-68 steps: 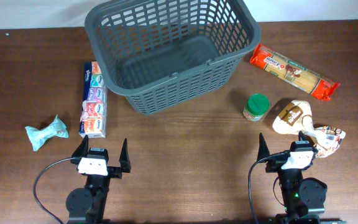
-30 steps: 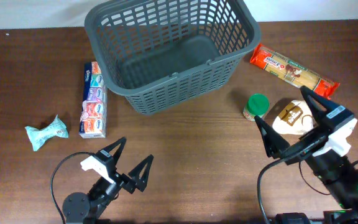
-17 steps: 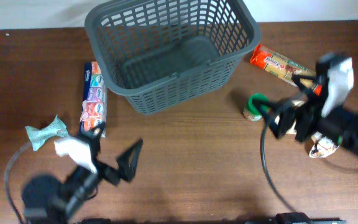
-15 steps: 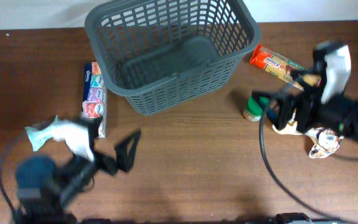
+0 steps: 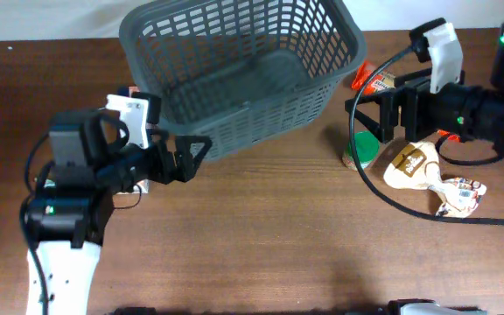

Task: Pack container
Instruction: 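Move both grippers toward the grey basket's near and far rims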

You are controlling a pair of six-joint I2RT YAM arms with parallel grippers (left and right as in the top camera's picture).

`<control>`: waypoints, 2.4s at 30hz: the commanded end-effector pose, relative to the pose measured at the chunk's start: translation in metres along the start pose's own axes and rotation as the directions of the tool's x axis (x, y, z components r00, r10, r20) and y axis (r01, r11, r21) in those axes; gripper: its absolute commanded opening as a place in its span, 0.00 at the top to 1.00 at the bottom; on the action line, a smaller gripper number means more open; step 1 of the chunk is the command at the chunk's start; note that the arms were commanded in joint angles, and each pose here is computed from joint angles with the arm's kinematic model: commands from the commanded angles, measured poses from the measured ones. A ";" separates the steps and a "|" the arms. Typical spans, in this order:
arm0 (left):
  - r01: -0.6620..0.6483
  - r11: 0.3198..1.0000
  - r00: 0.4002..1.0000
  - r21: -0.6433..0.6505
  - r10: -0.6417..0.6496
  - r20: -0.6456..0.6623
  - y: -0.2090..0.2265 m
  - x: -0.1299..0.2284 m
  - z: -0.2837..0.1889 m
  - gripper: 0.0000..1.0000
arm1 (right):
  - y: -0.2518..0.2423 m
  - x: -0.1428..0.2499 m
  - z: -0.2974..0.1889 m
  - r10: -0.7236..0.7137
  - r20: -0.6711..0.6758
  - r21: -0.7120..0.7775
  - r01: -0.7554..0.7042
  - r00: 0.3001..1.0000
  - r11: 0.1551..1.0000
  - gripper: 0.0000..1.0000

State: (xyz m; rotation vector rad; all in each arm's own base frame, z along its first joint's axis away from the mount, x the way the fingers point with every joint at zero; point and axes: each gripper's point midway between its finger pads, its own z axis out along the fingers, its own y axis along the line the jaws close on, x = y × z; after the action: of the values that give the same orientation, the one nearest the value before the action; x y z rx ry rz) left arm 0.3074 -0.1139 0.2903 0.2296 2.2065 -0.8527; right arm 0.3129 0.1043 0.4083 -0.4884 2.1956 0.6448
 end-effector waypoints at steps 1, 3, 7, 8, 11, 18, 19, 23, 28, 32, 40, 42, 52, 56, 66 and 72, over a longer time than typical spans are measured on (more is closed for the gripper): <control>0.008 0.987 0.999 0.160 -0.001 -0.044 -0.021 0.003 0.007 0.01 | 0.009 -0.011 -0.012 -0.068 0.048 0.005 0.068 0.997 0.998 0.01; 0.012 0.974 0.999 0.227 0.000 -0.053 -0.032 0.005 0.005 0.01 | 0.011 -0.015 -0.016 -0.078 0.062 0.008 0.078 0.995 0.997 0.01; 0.000 0.962 0.999 0.274 0.013 -0.045 -0.047 0.007 -0.006 0.01 | 0.015 -0.020 -0.022 -0.091 0.080 0.011 0.090 0.993 0.996 0.01; -0.005 0.962 0.999 0.274 0.017 -0.039 -0.049 0.007 -0.009 0.01 | 0.015 -0.020 -0.022 -0.093 0.082 0.012 0.092 0.992 0.996 0.02; -0.018 0.972 1.000 0.236 0.021 -0.013 -0.052 0.007 -0.019 0.01 | 0.017 -0.021 -0.022 -0.093 0.085 0.003 0.094 0.992 0.996 0.01; -0.052 0.964 0.999 0.260 0.049 0.018 -0.069 0.010 -0.037 0.01 | 0.029 -0.043 -0.026 -0.124 0.177 -0.055 0.136 0.976 0.989 0.01; -0.050 0.958 0.999 0.282 0.049 0.013 -0.073 0.012 -0.039 0.01 | 0.029 -0.048 -0.027 -0.115 0.195 -0.053 0.128 0.974 0.990 0.01; -0.047 0.929 0.999 0.368 0.050 0.001 -0.088 0.015 -0.044 0.01 | 0.029 -0.064 -0.030 -0.094 0.253 -0.051 0.110 0.963 0.993 0.01; -0.019 0.921 0.999 0.390 0.032 -0.027 -0.091 0.021 -0.045 0.01 | 0.029 -0.068 -0.031 -0.107 0.270 -0.045 0.124 0.957 0.991 0.01; -0.013 0.921 0.999 0.389 0.028 -0.032 -0.091 0.022 -0.045 0.01 | 0.027 -0.073 -0.033 -0.122 0.288 -0.030 0.136 0.950 0.990 0.01; 0.043 0.911 0.993 0.410 0.007 -0.118 -0.113 0.038 -0.038 0.01 | -0.032 -0.092 -0.028 -0.154 0.303 0.256 0.075 0.941 0.964 0.01; 0.065 0.930 0.988 0.362 -0.008 -0.156 -0.117 0.046 -0.028 0.01 | -0.038 -0.098 -0.020 -0.152 0.311 0.251 0.073 0.938 0.965 0.01; 0.118 0.992 0.986 0.040 -0.112 -0.121 -0.112 0.059 0.005 0.01 | -0.035 -0.088 0.059 0.062 0.202 -0.109 -0.041 0.977 0.993 0.01; 0.138 0.975 0.984 -0.176 -0.155 -0.091 -0.080 0.069 0.006 0.01 | -0.043 -0.077 0.081 0.122 0.138 -0.131 -0.104 0.983 0.986 0.01; 0.072 0.913 0.969 -0.403 -0.160 -0.188 -0.040 0.098 0.021 0.01 | -0.043 -0.054 0.103 -0.043 0.024 0.108 0.040 0.999 0.993 0.01; -0.004 0.917 0.944 -0.400 -0.128 -0.303 -0.049 0.123 0.049 0.01 | -0.034 -0.031 0.129 -0.192 -0.121 0.214 0.215 0.974 0.953 0.01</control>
State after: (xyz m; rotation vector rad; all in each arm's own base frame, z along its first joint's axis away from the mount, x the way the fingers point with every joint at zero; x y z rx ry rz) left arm 0.2297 -0.1843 0.2131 0.0708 2.6316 -0.4402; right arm 0.4173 0.1615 0.3542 -0.5485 2.2503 0.4815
